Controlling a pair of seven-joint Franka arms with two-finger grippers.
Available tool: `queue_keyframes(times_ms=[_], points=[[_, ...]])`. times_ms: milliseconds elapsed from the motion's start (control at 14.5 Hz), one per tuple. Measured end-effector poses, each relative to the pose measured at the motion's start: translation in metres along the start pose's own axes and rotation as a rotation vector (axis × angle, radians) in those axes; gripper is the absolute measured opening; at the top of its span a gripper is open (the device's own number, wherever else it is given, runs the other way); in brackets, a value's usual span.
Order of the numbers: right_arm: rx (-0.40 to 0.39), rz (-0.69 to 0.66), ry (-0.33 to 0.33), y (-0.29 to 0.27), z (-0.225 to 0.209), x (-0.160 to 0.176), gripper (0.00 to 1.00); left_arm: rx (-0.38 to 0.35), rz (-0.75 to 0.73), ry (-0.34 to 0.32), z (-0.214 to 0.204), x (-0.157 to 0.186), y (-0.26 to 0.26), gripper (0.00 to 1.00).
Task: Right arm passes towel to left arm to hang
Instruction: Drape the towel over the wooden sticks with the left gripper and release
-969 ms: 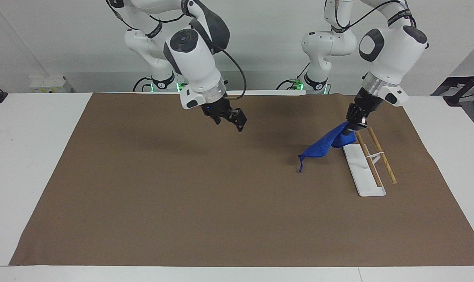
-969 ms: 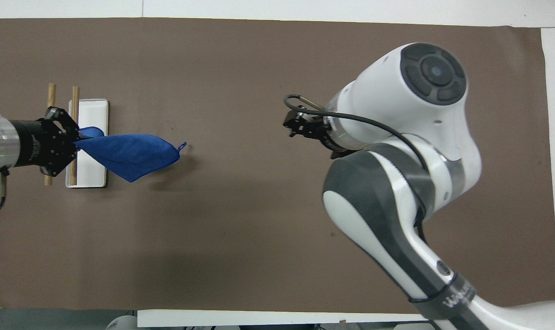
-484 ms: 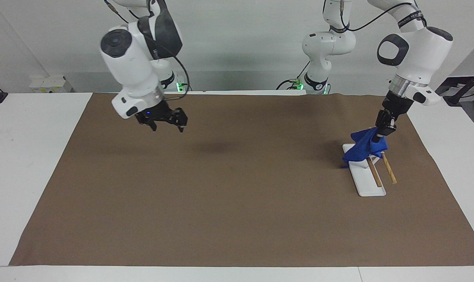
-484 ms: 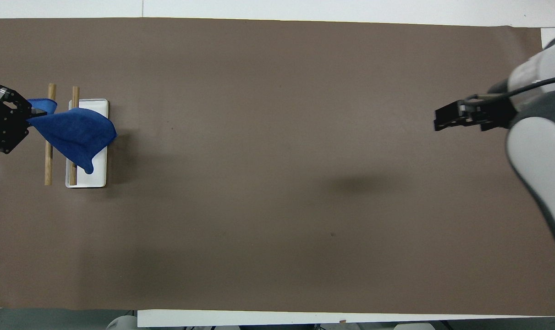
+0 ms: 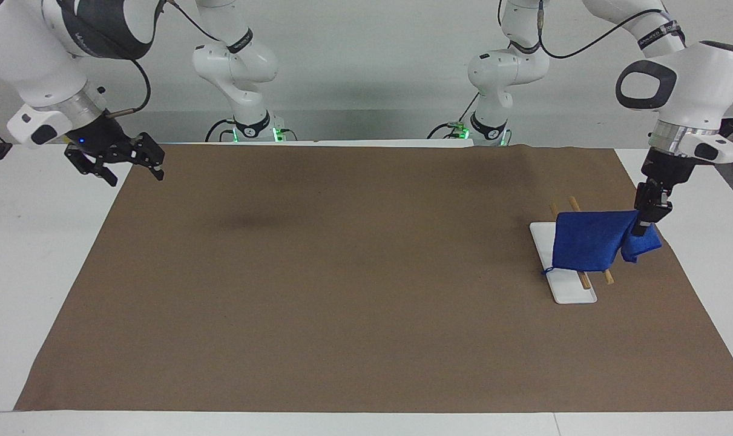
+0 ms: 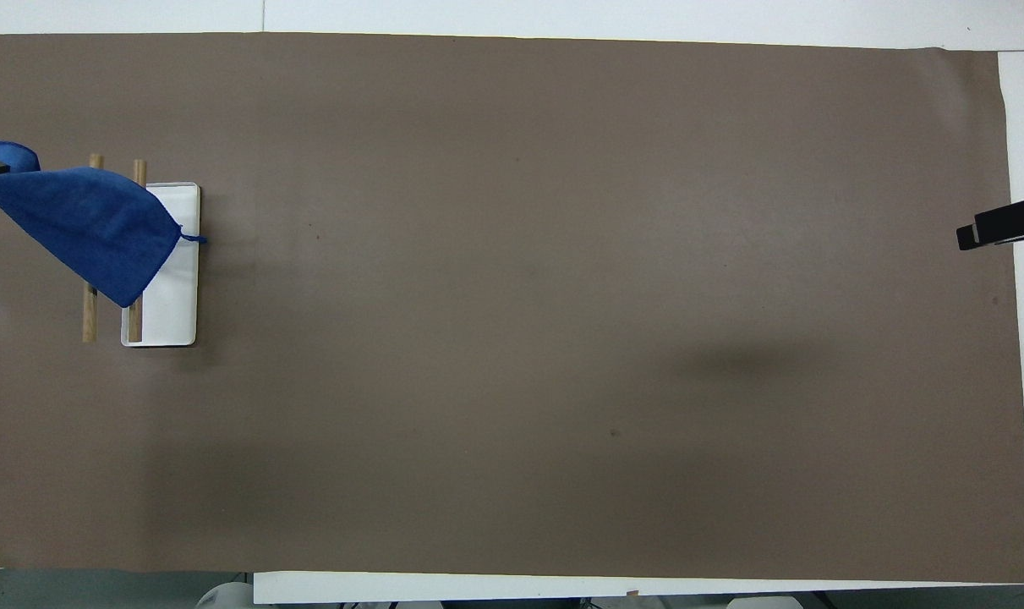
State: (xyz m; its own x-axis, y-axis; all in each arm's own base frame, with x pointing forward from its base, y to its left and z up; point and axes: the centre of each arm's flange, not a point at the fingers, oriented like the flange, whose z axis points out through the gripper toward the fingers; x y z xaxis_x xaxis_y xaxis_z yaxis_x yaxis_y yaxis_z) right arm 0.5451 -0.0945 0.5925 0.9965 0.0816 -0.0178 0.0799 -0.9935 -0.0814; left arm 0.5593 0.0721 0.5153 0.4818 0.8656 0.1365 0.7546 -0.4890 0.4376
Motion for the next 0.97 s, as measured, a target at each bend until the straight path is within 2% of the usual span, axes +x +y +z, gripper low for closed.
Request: queue_keyframes(times_ms=[138, 277, 484, 969], points=[[-0.059, -0.03, -0.018, -0.009, 0.001, 0.002, 1.0, 0.023, -0.024, -0.024, 0.009, -0.004, -0.006, 0.02], [-0.086, -0.046, -0.029, -0.02, 0.003, 0.005, 1.0, 0.059, -0.088, -0.06, 0.017, -0.013, -0.009, 0.02], [-0.091, 0.001, -0.037, -0.02, 0.006, 0.006, 1.0, 0.094, -0.115, -0.086, 0.024, -0.019, -0.021, 0.02], [-0.091, 0.015, -0.038, -0.018, 0.006, 0.005, 1.0, 0.117, -0.116, -0.082, 0.026, 0.0, -0.049, 0.03]])
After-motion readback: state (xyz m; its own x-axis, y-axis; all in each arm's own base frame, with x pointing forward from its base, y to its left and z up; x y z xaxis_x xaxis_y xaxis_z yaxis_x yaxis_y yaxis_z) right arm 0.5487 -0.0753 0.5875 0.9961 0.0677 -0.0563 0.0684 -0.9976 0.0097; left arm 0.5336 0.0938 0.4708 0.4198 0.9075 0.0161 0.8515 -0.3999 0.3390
